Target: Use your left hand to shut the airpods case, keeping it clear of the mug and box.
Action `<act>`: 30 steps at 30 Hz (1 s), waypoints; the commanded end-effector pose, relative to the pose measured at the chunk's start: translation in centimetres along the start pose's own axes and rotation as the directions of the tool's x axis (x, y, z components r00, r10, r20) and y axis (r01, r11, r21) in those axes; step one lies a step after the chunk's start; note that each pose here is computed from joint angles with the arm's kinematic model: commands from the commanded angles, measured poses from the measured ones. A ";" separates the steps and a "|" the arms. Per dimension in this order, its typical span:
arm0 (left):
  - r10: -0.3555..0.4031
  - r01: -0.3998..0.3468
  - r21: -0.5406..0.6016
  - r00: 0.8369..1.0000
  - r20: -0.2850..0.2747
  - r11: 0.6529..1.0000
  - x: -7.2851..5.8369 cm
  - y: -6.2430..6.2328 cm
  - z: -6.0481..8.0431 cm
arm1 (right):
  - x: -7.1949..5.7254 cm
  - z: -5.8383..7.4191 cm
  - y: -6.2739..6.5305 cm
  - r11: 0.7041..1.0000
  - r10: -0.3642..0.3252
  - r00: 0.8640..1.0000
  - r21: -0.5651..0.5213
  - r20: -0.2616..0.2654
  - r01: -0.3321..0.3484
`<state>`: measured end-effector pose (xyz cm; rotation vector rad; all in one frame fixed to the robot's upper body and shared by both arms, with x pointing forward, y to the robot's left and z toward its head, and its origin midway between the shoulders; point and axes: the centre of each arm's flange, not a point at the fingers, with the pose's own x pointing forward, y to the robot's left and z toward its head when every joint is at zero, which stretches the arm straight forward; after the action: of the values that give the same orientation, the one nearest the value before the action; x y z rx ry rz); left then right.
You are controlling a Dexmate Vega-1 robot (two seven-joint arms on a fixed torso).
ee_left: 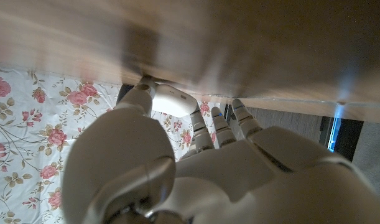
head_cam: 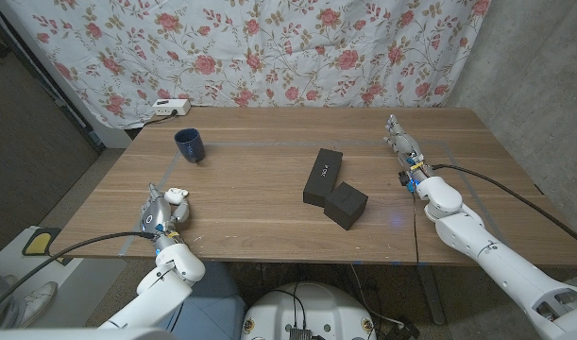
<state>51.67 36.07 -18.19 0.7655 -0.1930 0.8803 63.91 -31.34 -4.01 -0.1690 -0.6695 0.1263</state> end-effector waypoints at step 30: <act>0.131 -0.118 -0.103 0.982 0.138 0.988 -1.0 1.9 2.6 | -0.5 1.0 -0.1 1.000 -0.003 1.000 -0.007 0.018 0.003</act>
<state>50.23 35.14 -16.50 0.7368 -0.3567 0.9253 63.19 -31.41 -3.60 -0.1704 -0.6834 0.1213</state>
